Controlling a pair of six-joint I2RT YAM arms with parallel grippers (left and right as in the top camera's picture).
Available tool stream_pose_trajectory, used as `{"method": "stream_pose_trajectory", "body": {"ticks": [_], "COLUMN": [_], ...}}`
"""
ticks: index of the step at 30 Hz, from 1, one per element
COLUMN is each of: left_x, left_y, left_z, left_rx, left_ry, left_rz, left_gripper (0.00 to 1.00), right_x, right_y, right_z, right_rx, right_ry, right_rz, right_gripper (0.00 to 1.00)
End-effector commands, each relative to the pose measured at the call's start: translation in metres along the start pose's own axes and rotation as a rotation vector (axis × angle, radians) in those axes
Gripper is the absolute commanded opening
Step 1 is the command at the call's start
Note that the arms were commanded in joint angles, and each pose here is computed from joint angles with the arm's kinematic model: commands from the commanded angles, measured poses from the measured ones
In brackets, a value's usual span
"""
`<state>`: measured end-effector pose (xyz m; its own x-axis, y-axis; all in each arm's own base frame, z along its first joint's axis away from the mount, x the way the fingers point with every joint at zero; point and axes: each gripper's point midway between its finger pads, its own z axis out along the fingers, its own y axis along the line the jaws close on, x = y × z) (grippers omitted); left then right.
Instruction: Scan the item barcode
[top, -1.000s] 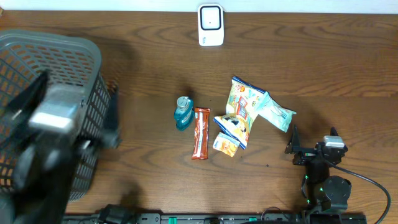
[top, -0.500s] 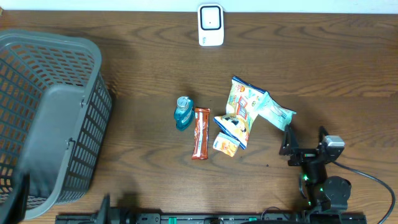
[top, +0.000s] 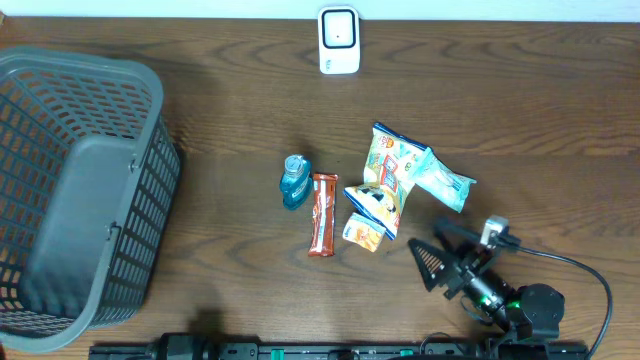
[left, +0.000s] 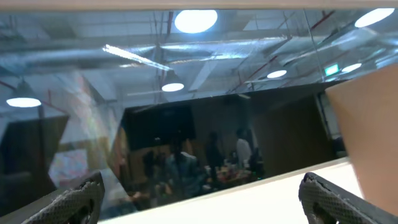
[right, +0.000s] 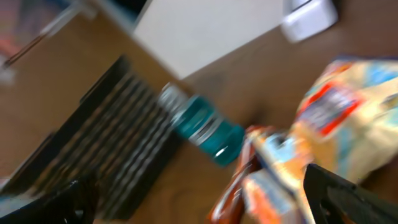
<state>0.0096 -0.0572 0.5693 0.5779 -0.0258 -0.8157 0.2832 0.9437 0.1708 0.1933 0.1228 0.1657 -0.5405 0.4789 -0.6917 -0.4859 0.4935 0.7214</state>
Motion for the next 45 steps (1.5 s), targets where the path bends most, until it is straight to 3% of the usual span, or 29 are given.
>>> {"method": "stream_pose_trajectory", "body": {"ticks": [1,9,11,14,21,28,34,45], "left_x": [-0.005,-0.007,-0.007,-0.007,-0.015,-0.012,-0.004,0.01], "left_y": [-0.003,-0.007,-0.011,-0.017,-0.018,-0.011,-0.009,-0.005], "left_z": [-0.001,-0.013,-0.023,-0.04,-0.071,-0.07,-0.066,-0.059], "left_rx": [0.012,0.013,0.014,0.016,-0.078,-0.14,-0.143,-0.147], "left_ry": [-0.011,-0.034,-0.053,-0.086,-0.166,-0.159,-0.14,-0.108], "left_rz": [-0.096,-0.087,-0.08,-0.067,0.008,0.014,0.006,-0.004], "left_gripper": [0.99,0.99,0.99,0.99,0.99,0.99,0.99,0.99], "right_x": [0.021,0.03,0.034,0.036,0.041,0.051,0.065,0.093], "right_y": [0.022,0.023,0.021,0.021,0.013,-0.023,-0.052,-0.064], "right_z": [-0.003,-0.004,-0.005,-0.004,-0.002,0.004,0.007,0.023], "right_rx": [-0.125,-0.145,-0.148,-0.154,-0.135,-0.002,0.121,0.24], "right_ry": [0.125,0.166,0.176,0.181,0.205,0.254,0.307,0.391], "right_rz": [0.036,0.02,-0.057,-0.096,-0.114,-0.039,0.059,-0.036], "right_gripper": [0.99,0.99,0.91,0.96,0.94,0.96,0.88,0.8]}}
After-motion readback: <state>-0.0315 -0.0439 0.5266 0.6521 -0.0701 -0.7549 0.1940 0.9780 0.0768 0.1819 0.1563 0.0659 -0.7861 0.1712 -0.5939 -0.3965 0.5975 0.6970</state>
